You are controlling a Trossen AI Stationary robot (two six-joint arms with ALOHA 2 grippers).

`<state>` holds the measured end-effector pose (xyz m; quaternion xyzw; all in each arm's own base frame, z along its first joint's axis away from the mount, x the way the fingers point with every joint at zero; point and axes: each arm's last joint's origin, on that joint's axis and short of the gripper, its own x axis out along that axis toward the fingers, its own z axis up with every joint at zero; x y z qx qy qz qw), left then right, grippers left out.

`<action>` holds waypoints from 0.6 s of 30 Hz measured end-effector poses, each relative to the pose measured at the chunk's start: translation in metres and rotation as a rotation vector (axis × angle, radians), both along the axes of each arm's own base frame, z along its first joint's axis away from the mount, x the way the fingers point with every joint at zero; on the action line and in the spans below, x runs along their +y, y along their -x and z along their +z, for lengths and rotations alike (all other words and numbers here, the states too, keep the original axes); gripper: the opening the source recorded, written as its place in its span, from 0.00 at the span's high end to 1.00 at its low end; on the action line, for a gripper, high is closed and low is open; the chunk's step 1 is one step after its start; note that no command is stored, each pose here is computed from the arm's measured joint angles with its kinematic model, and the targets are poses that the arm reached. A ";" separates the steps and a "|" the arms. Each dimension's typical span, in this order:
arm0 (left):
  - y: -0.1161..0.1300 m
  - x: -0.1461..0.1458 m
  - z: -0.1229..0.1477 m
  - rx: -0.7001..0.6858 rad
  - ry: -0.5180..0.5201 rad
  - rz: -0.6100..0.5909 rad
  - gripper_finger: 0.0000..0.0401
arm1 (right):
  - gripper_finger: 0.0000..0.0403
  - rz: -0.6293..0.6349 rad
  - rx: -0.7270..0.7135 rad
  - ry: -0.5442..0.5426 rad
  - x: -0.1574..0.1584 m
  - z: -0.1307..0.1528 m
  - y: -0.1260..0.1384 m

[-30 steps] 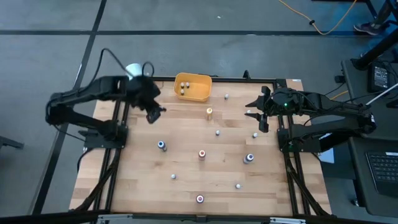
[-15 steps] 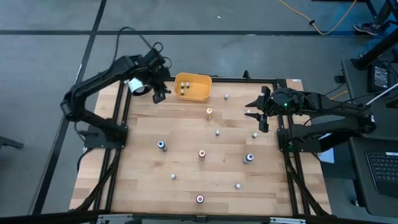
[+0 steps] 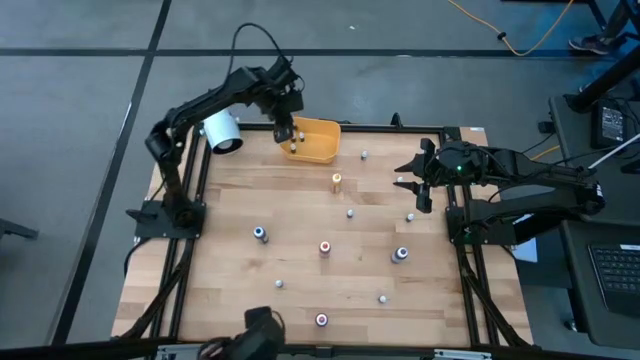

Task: Pick & Place food coloring
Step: Put the black food coloring bottle into the yellow bin

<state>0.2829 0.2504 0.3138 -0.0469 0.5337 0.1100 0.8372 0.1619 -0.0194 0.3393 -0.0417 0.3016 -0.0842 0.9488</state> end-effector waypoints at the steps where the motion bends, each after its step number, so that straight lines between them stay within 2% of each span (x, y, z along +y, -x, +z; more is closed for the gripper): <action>1: -0.003 0.003 -0.006 0.014 0.006 -0.001 0.85 | 0.58 0.000 0.000 0.000 0.000 0.000 0.000; 7: -0.014 0.016 -0.038 0.090 0.039 0.003 0.85 | 0.58 0.000 0.000 0.000 0.000 0.000 0.000; 18: -0.031 0.032 -0.078 0.118 0.041 0.000 0.85 | 0.58 0.000 0.000 0.000 0.000 0.000 0.000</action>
